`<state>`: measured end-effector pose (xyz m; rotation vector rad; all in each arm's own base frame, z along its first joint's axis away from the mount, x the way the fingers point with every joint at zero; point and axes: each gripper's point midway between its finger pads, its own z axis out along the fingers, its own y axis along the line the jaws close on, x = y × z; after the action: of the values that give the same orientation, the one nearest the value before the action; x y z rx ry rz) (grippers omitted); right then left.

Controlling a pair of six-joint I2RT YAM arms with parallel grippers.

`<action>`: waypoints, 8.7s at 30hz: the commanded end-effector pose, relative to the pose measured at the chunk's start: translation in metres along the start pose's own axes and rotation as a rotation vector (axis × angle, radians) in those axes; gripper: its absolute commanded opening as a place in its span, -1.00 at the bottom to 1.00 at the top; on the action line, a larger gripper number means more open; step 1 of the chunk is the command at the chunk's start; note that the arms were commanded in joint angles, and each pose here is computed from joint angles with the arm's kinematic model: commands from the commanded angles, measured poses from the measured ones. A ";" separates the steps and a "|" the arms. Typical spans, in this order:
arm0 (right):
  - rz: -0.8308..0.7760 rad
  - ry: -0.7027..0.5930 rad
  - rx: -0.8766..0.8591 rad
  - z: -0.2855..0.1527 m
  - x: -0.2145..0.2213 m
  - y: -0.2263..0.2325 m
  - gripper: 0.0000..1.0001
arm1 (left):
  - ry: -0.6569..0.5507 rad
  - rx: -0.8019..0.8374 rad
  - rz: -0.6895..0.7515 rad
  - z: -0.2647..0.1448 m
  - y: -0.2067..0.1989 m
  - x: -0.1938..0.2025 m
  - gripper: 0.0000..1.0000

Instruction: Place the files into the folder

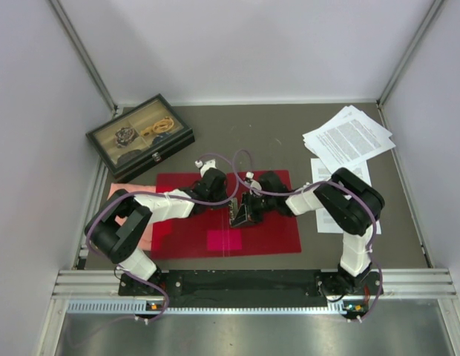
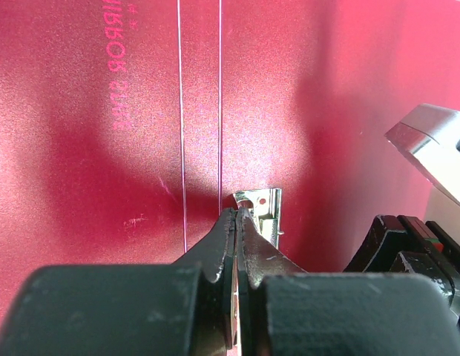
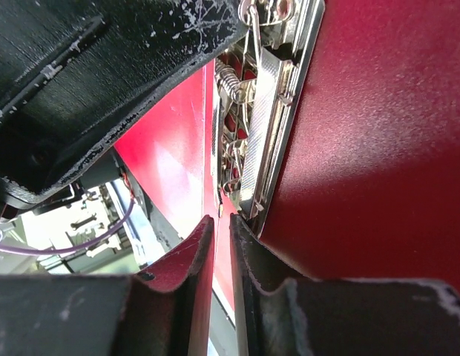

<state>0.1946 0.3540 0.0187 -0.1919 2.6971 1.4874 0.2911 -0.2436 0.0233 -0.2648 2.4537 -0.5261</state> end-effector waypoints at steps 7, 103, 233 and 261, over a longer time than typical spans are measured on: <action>-0.010 -0.066 0.088 0.003 -0.024 -0.022 -0.77 | 0.077 -0.137 0.034 0.002 0.042 0.027 -1.00; -0.284 -0.183 0.137 -0.038 -0.010 0.019 -0.31 | 0.146 -0.236 -0.347 -0.008 0.051 0.061 -1.00; -0.148 -0.070 0.208 -0.025 -0.002 -0.008 -0.63 | 0.126 -0.248 -0.356 -0.009 0.058 0.068 -1.00; -0.120 -0.090 0.417 -0.022 -0.003 -0.050 -1.00 | 0.044 0.083 -0.069 -0.075 0.007 0.026 -0.44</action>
<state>0.1954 0.3322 0.0175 -0.3041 2.7220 1.1362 0.2485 -0.2153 0.0780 -0.3996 2.3917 -0.5825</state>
